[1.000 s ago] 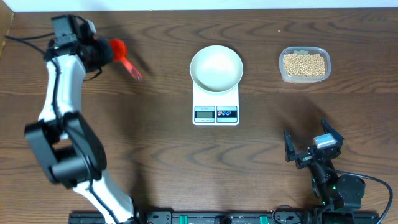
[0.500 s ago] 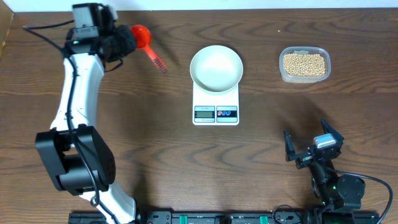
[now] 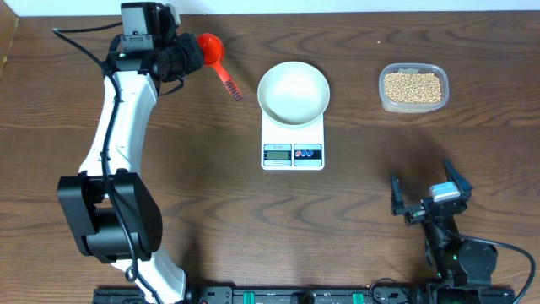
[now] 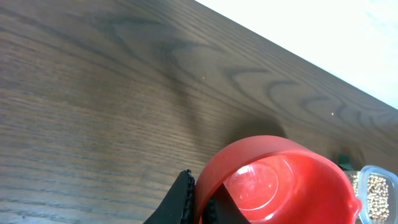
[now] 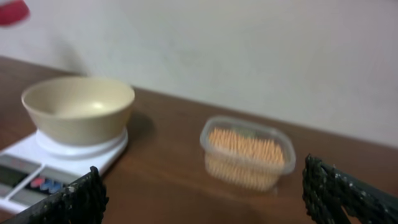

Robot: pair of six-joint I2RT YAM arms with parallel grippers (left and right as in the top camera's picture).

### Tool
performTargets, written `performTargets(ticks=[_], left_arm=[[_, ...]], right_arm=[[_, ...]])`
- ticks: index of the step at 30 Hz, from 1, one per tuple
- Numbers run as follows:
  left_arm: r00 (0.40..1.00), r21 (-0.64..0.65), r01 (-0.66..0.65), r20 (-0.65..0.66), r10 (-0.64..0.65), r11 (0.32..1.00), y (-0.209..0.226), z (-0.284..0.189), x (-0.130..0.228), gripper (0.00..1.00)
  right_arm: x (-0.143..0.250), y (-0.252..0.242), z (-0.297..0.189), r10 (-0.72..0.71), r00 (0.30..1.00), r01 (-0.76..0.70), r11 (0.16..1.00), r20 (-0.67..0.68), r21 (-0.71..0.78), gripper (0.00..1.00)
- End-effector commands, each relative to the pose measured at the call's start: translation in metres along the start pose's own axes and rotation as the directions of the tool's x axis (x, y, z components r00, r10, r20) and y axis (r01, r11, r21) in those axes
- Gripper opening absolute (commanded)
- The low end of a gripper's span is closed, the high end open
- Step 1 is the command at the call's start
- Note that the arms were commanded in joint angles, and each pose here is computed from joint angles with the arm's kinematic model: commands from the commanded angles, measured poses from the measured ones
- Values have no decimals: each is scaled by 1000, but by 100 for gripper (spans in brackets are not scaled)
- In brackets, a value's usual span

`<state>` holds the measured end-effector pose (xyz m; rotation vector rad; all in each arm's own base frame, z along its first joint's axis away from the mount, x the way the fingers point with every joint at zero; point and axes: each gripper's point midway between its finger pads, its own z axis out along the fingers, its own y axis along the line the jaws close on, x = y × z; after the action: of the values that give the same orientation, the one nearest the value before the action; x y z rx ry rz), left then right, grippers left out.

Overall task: Scoop item into bowl and weigh 50g on scale
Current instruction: 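Lift the red scoop with the left gripper toward the scale, then move the right gripper to the scoop handle above the bowl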

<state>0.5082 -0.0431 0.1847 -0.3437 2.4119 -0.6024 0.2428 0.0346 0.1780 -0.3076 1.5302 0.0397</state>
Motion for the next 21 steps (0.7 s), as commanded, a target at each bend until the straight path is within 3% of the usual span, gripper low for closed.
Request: performTargets(ticks=[1,13,21], left_arm=[[1000,26,28,-8,-28,999,-10,4,3,7],[956,105,292,-11,-293,951,-55,13,5,7],[952,194,301,-5,-306,934,-103,20,10,8]], right_arm=[[-13,3,-1,-32,998,33,999,57,-18,99],[-48,4,10,26,999,-22,997,45,-78,99],[-90,8,61,64,995,-81,965,-75,-249,99]])
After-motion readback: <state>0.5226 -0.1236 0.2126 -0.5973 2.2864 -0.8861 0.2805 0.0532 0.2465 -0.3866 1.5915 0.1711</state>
